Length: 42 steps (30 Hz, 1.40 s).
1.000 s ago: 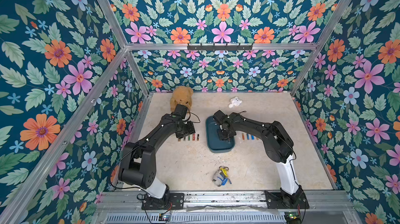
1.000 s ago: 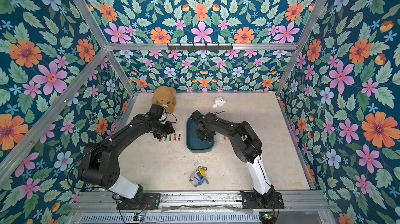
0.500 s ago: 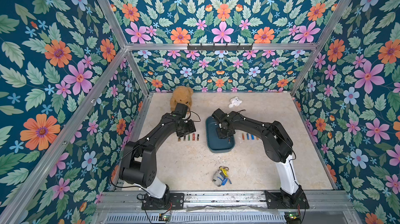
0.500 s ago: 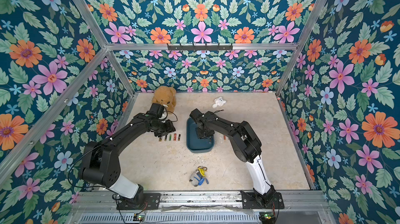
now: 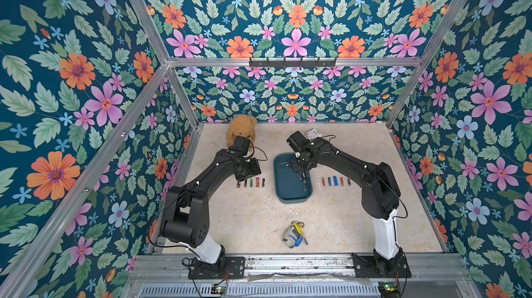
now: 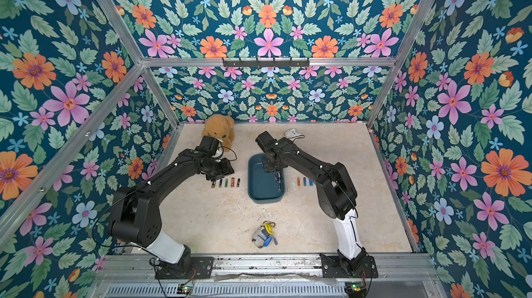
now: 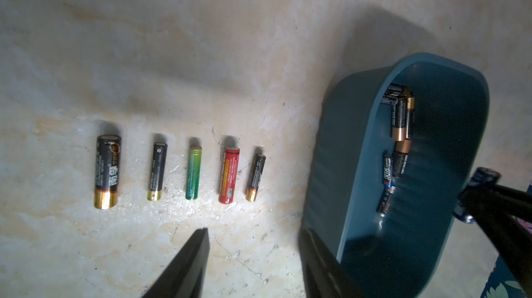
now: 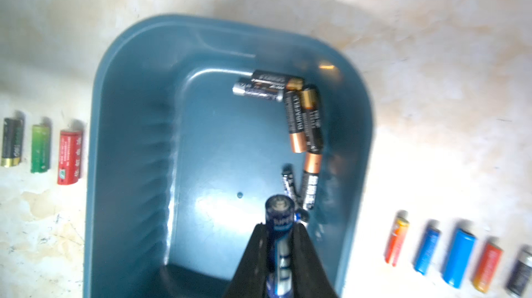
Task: Take the batteries out of the storage box
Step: Pick up the battery from the storage box, then place the battery at the center of the board.
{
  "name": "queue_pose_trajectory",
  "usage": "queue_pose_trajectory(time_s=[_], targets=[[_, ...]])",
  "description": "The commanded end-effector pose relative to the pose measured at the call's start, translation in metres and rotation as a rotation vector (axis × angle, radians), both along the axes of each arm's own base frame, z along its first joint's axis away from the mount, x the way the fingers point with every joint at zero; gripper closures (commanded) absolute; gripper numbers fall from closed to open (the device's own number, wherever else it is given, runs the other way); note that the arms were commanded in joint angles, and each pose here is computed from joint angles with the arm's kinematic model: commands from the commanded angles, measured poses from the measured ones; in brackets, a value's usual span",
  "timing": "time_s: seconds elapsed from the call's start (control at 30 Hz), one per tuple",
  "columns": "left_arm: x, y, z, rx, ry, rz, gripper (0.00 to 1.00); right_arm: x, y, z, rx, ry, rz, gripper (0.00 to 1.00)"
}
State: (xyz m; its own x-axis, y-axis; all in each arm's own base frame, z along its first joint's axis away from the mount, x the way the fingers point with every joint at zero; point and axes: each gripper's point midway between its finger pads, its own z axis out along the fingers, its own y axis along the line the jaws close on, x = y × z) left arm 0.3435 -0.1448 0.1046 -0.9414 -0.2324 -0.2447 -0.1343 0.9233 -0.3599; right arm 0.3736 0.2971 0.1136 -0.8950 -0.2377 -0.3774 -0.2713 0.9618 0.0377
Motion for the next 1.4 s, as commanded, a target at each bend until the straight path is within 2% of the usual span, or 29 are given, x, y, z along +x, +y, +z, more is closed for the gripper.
queue_pose_trajectory(time_s=[0.0, 0.17, 0.73, 1.03, 1.37], targets=[[0.000, -0.001, 0.000, 0.000, 0.002, -0.012, 0.43, 0.004, -0.020, 0.013, -0.021, -0.017, -0.033, 0.83], [0.001, -0.002, -0.001, -0.002, 0.005, -0.016, 0.43, 0.010, -0.056, 0.023, -0.043, -0.039, -0.085, 0.83], [0.000, -0.002, -0.005, 0.000, 0.016, -0.026, 0.43, -0.002, -0.197, -0.007, -0.135, -0.006, -0.286, 0.83], [0.000, -0.003, -0.006, 0.000, 0.023, -0.029, 0.43, -0.009, -0.241, -0.040, -0.188, 0.024, -0.333, 0.82], [-0.002, -0.004, -0.009, 0.000, 0.034, -0.047, 0.43, -0.006, -0.262, -0.050, -0.202, 0.042, -0.378, 0.82]])
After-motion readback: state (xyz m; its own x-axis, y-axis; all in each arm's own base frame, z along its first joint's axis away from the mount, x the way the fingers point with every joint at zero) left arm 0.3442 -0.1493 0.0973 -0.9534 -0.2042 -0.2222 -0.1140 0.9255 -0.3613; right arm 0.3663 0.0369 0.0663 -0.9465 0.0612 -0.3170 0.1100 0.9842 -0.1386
